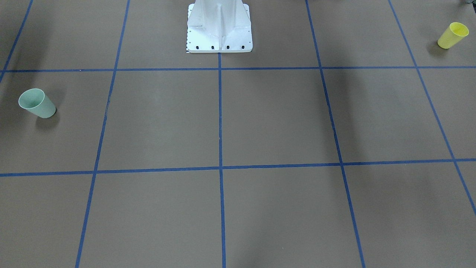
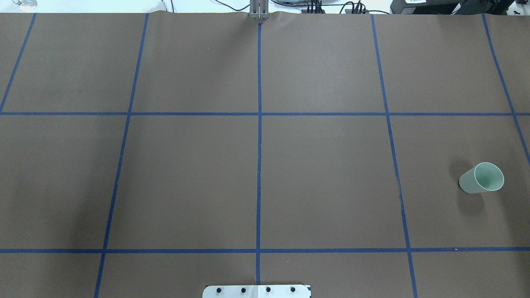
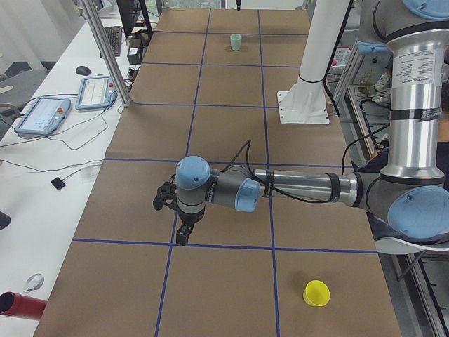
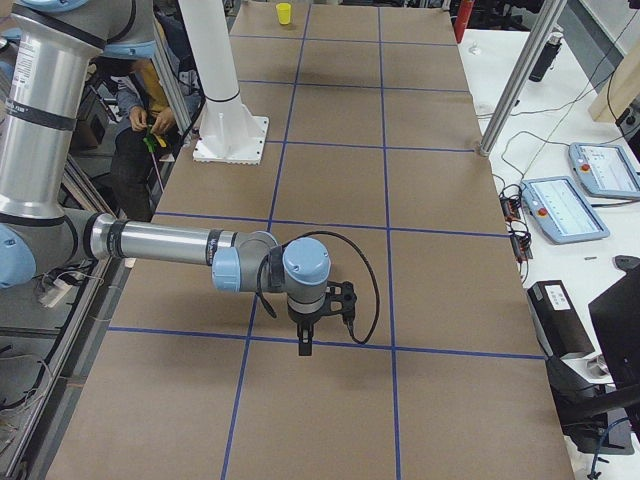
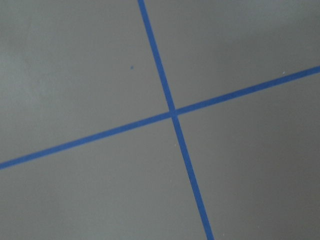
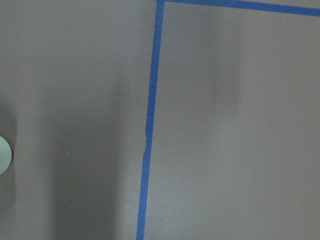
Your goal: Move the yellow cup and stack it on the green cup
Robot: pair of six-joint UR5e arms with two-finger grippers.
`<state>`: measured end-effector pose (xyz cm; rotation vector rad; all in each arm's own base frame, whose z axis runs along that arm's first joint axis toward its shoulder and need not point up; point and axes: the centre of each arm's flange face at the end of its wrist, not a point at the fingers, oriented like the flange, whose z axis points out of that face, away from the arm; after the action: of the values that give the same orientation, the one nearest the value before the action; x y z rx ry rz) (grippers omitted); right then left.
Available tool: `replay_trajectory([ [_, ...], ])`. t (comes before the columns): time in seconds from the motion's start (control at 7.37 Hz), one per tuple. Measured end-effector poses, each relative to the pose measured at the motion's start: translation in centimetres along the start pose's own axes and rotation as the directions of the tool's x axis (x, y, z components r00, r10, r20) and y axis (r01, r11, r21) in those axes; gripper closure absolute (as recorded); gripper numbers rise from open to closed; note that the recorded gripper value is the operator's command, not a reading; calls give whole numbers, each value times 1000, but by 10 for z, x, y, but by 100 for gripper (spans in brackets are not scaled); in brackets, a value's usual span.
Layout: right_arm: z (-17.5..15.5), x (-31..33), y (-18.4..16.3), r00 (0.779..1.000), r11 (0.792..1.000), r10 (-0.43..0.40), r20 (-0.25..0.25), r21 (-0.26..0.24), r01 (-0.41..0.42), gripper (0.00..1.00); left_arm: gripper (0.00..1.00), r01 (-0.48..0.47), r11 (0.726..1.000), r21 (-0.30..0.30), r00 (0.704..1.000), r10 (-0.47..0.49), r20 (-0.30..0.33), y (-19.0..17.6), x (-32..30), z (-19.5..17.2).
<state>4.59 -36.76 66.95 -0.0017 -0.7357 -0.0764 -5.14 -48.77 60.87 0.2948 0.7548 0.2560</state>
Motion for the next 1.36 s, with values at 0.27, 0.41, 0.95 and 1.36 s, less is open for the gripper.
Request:
replay_trajectory([
  [0.27, 1, 1, 0, 1000, 1000, 2, 0, -2, -2, 0, 0, -56, 996, 67, 997, 59, -46, -3, 10, -5],
  [0.41, 1, 1, 0, 1000, 1000, 3, 0, -3, -3, 0, 0, -70, 993, 98, 996, 75, -46, -2, 13, -7],
  [0.95, 4, 4, 3, 1000, 1000, 10, 0, -9, -10, 0, 0, 105, 960, 260, 979, -146, 143, -12, 8, -20],
  [1.36, 8, 7, 9, 1000, 1000, 20, 1, -19, -19, 0, 0, 271, 863, 426, 871, -408, 272, -11, 4, -12],
])
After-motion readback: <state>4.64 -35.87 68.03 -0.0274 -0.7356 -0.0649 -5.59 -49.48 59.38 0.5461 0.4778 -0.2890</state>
